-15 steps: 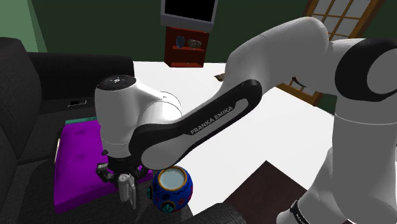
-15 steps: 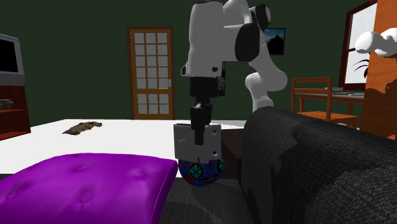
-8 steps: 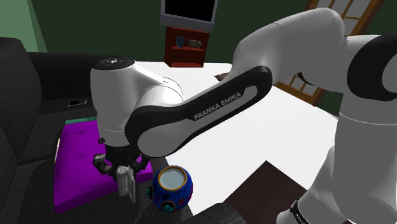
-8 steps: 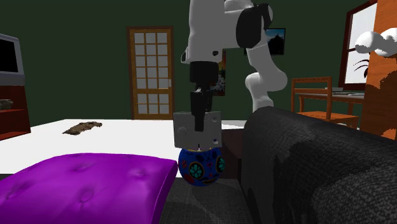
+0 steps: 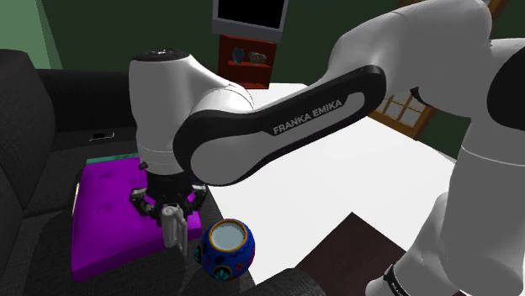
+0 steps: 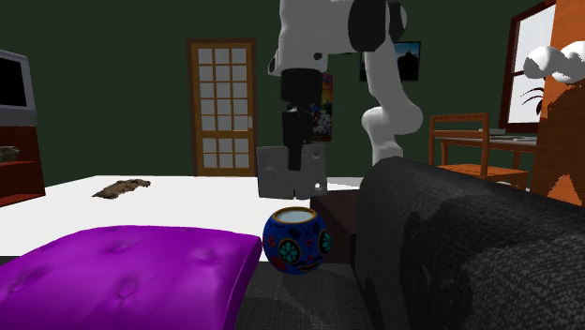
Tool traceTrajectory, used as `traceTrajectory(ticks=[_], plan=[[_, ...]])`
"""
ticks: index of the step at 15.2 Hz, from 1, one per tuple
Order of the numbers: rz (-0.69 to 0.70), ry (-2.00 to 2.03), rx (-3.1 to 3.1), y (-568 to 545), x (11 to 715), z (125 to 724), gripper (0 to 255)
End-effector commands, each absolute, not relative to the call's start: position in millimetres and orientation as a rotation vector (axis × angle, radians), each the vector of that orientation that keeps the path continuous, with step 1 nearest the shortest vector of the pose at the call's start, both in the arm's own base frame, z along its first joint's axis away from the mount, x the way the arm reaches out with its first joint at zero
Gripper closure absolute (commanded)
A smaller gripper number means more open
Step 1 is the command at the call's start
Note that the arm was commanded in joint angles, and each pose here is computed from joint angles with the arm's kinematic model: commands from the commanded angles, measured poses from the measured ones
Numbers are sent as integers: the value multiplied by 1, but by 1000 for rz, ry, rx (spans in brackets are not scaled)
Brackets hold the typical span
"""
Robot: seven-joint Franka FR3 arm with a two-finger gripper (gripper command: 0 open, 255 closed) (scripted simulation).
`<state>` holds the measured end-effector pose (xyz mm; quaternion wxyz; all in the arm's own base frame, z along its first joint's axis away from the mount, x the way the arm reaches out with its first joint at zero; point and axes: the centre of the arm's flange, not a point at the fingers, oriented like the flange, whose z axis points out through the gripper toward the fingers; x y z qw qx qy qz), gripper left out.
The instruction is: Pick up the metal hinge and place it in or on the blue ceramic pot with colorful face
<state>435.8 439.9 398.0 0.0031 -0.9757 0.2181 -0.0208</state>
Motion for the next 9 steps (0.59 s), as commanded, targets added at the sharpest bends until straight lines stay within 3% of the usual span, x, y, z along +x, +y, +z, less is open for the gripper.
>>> traceTrajectory(ticks=[1, 9], plan=[[-66, 684, -3059, 416, 431, 402, 255], [-66, 684, -3059, 315, 406, 415, 255]])
